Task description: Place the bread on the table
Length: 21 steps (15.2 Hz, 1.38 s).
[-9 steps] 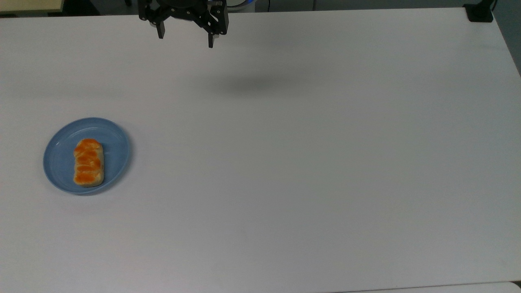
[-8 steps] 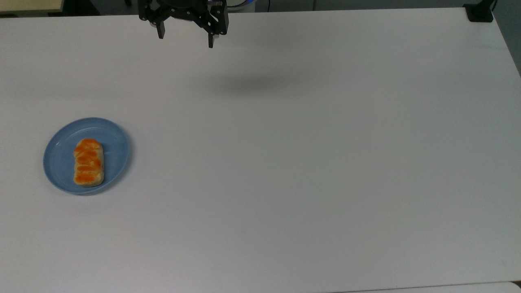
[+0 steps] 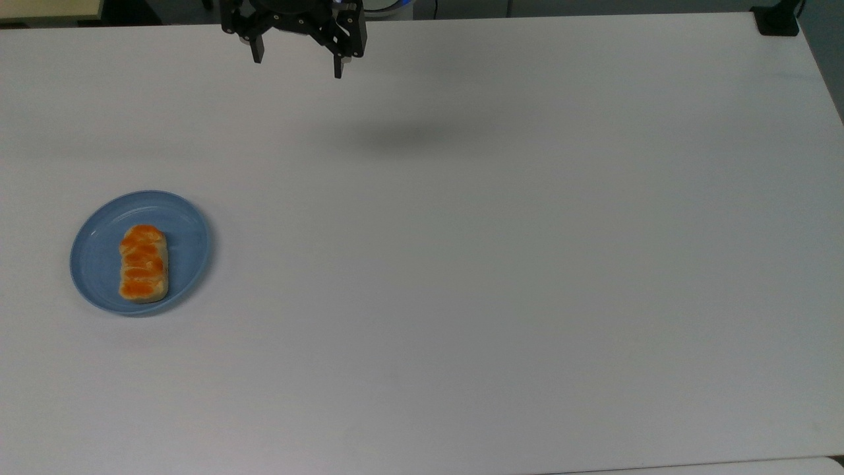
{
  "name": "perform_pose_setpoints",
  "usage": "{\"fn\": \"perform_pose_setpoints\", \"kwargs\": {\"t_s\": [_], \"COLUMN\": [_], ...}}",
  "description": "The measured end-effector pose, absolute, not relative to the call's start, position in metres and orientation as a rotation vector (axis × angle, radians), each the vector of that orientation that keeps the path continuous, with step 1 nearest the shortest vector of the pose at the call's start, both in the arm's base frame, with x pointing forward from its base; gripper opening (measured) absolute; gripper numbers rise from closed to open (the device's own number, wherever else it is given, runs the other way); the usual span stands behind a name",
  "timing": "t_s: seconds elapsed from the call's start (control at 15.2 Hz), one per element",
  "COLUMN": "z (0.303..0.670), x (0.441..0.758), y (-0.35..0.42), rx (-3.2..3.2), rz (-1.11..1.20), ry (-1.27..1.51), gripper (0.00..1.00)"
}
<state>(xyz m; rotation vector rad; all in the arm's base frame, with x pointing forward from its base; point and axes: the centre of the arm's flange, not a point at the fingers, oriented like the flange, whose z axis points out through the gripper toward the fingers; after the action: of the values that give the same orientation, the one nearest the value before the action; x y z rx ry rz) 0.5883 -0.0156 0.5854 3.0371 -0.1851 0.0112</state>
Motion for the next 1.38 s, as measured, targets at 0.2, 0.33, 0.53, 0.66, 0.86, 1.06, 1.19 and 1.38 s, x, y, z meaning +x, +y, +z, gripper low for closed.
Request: {"fn": "perform_pose_setpoints", "kwargs": {"t_s": [0.2,0.33,0.53,0.66,0.86,1.06,1.19,1.38], "z": [0.585,0.585,0.585,0.584,0.577,0.563,0.554,0.539], "x": [0.588,0.588,0.588,0.589,0.592,0.598,0.605,0.610], "y": [-0.016,-0.016,-0.016,-0.016,-0.021,-0.041,-0.062,-0.106], "rx": [3.037,3.037,3.037,3.037,3.040,3.043,3.045,3.044], "rz": [0.011,0.011,0.010,0.008,-0.013,-0.050,-0.032,-0.020], "ry": [-0.185,-0.185,-0.185,-0.185,-0.126,-0.051,-0.016,0.050], "gripper": [1.00,1.00,1.00,1.00,1.00,1.00,1.00,1.00]}}
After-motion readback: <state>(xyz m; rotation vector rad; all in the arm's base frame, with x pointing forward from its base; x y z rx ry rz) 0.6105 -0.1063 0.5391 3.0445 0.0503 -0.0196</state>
